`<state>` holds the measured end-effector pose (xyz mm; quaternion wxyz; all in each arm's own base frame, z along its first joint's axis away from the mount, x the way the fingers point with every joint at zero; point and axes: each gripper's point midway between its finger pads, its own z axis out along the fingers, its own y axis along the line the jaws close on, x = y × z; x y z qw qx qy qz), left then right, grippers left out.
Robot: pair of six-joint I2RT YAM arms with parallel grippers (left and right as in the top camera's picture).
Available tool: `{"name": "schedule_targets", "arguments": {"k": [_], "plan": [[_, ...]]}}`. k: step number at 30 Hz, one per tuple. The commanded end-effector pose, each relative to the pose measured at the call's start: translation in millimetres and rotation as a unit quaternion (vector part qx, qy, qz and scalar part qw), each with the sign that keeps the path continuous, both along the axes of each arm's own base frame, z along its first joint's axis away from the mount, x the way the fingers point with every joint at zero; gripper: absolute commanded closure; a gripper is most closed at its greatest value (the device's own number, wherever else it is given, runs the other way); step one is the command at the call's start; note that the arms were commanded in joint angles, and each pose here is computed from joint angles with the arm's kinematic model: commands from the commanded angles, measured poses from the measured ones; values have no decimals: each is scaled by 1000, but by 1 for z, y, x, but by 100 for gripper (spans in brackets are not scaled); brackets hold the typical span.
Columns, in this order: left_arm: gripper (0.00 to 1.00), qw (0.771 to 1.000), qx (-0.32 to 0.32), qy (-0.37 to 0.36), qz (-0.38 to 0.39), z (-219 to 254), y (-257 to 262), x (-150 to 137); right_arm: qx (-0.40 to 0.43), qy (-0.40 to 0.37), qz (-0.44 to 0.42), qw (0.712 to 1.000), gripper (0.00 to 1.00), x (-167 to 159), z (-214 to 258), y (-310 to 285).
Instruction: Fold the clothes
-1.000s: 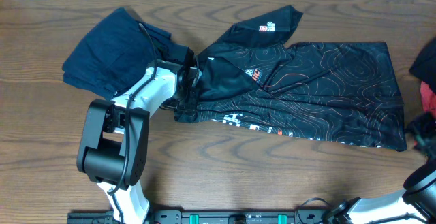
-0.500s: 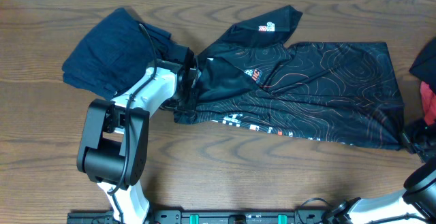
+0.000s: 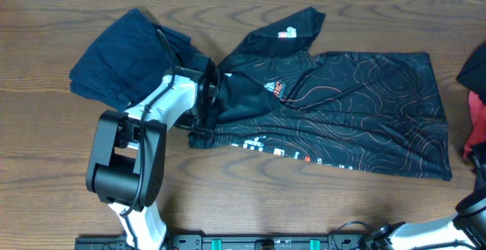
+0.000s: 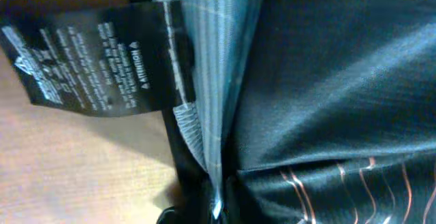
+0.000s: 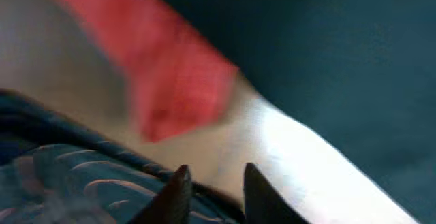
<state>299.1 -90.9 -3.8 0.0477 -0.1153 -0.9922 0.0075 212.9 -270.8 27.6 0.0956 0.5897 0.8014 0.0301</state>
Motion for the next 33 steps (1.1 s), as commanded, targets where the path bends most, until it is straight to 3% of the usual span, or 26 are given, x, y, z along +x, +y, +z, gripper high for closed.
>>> {"name": "schedule_targets", "arguments": {"k": [1,3,5,11,17,22,29,33], "plan": [[76,1000,16,12,-2,-1,6,-1,36,-125,68,989,77,46,21,14],[62,1000,10,10,-2,7,4,-1,58,-172,96,979,76,63,30,28],[57,1000,8,1,-1,19,4,2,77,-186,111,973,75,73,33,42],[37,999,-5,-43,-1,78,1,11,123,-140,150,971,75,75,26,87],[36,994,-21,-98,32,118,0,15,63,75,46,994,78,10,-17,82],[43,995,-58,-68,33,108,-13,2,74,77,18,994,82,-7,-49,98],[45,996,-73,-5,40,51,-17,-27,44,120,-20,992,82,-39,-67,91],[49,996,-81,-5,42,19,-16,-39,53,114,-35,991,83,-43,-67,88]]}}
